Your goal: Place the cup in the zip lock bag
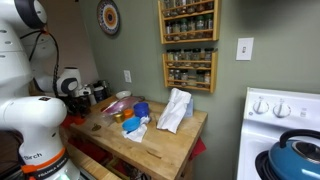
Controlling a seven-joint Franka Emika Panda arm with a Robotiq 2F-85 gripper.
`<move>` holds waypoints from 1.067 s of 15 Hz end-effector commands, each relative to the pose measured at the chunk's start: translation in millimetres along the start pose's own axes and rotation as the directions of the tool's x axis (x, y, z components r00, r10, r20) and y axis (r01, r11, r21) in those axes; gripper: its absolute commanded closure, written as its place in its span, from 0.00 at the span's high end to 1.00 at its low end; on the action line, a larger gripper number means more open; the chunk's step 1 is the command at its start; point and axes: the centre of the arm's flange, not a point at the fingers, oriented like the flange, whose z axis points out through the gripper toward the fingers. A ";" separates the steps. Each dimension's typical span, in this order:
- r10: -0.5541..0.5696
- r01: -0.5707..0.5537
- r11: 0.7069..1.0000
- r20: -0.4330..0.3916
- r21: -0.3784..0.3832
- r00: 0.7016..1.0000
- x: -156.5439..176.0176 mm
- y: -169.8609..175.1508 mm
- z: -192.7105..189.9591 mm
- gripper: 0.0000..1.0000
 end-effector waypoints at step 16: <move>0.069 -0.075 0.995 -0.083 -0.068 0.994 7.7 63.8 -133.2 0.01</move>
